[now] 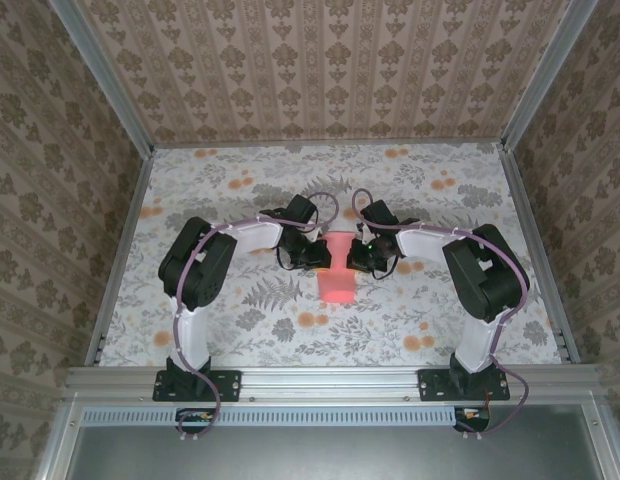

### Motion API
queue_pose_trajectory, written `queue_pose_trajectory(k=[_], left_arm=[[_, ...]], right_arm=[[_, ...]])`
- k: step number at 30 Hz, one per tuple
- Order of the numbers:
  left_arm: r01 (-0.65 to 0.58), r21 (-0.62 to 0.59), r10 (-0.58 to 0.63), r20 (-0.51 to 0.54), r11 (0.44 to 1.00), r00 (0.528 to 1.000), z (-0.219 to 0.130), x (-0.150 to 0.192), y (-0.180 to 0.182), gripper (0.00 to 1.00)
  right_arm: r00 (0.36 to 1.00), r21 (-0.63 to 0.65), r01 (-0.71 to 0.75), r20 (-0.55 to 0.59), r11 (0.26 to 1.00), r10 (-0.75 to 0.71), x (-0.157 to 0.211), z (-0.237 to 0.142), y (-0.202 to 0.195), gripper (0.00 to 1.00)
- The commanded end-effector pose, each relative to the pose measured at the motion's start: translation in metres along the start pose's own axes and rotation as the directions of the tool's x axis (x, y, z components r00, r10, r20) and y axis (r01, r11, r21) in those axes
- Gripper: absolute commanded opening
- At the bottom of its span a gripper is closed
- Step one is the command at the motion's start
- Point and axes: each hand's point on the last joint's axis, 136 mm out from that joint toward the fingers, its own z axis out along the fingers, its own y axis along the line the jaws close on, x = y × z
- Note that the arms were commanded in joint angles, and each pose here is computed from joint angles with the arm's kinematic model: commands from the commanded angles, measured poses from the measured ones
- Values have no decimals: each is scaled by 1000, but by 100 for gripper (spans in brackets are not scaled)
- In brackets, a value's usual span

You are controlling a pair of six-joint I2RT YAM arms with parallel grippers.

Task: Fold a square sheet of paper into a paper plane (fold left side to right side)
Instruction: Hold the square sheet of paper at the center of the table.

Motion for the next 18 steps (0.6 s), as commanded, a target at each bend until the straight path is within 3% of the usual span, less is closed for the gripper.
queue_pose_trajectory(k=[1, 18], left_arm=[[18, -28, -19, -36, 999, 999, 7, 10, 6, 14], [36, -73, -41, -71, 997, 997, 16, 22, 17, 14]], right_arm=[[998, 81, -21, -58, 996, 26, 18, 14, -23, 6], [991, -129, 85, 111, 988, -70, -20, -25, 40, 6]])
